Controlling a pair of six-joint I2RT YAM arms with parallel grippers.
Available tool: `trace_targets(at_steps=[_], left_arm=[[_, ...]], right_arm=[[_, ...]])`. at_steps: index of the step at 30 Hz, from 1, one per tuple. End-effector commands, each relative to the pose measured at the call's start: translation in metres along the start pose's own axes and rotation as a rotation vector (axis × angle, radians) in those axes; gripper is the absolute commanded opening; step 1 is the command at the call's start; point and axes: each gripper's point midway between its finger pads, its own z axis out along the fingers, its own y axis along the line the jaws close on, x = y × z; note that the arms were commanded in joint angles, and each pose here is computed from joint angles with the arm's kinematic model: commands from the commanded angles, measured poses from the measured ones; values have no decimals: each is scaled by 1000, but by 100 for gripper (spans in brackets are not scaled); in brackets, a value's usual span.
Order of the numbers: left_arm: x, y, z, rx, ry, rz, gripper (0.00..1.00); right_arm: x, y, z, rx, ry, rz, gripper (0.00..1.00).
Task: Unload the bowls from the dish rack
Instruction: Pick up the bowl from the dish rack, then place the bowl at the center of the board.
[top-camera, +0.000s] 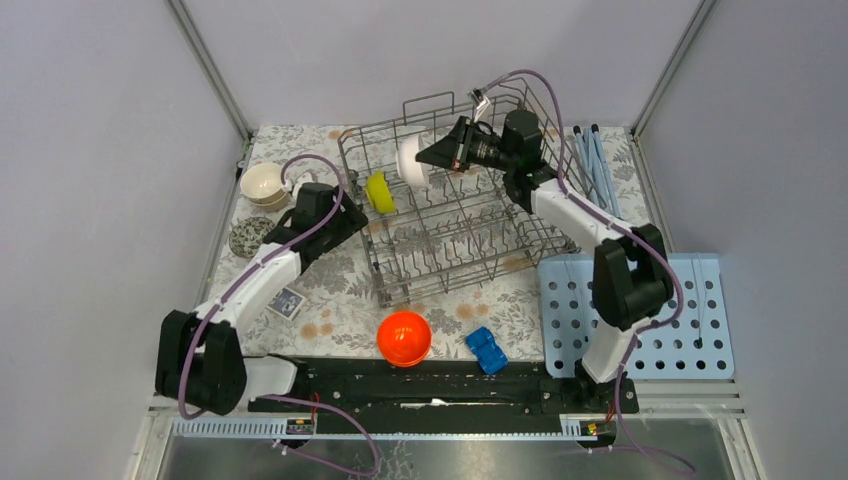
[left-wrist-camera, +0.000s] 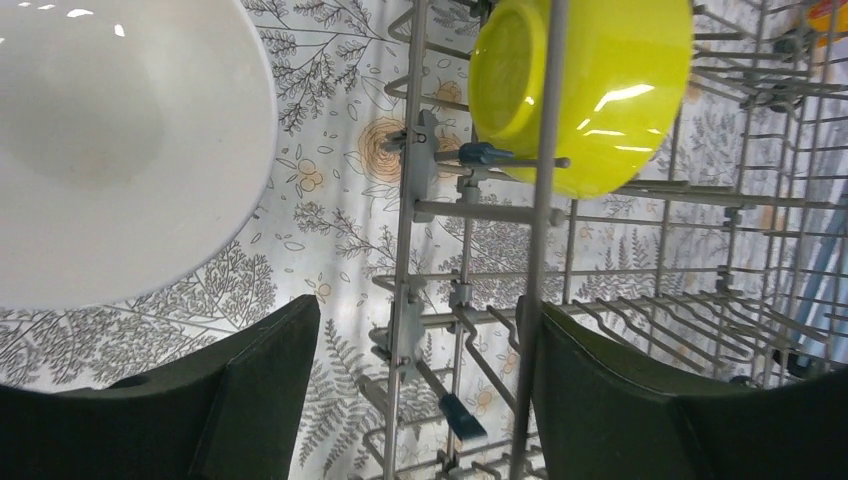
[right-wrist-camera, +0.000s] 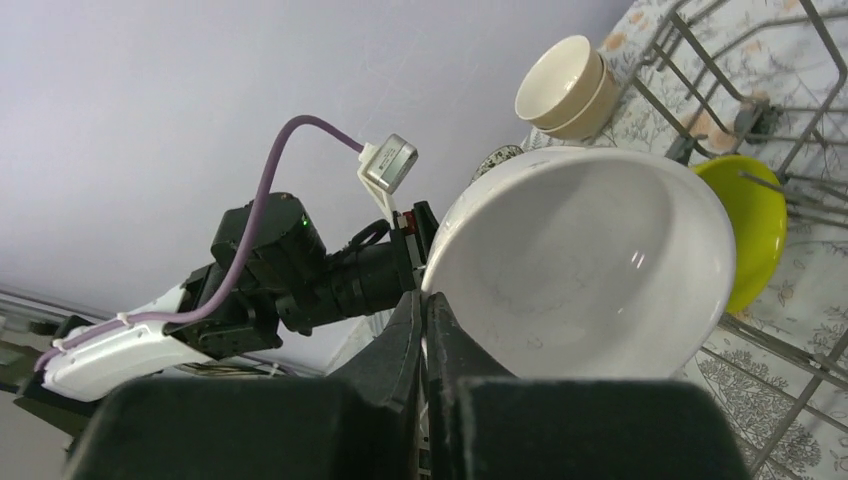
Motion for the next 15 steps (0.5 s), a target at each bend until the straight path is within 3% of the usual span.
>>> trace_targets(at_steps=[1,9,15], left_arm=[[-41,-23,-39,65,-120,-17,77],[-68,-38,-95,142,-216,6,83],[-80,-48,-132,220,-286,13,92]], right_arm=[[-10,74,-12,-32,-47,-234,0],[19,138,-28,18,-39,-406,0],[66,173,-41,104,18,-557,0]])
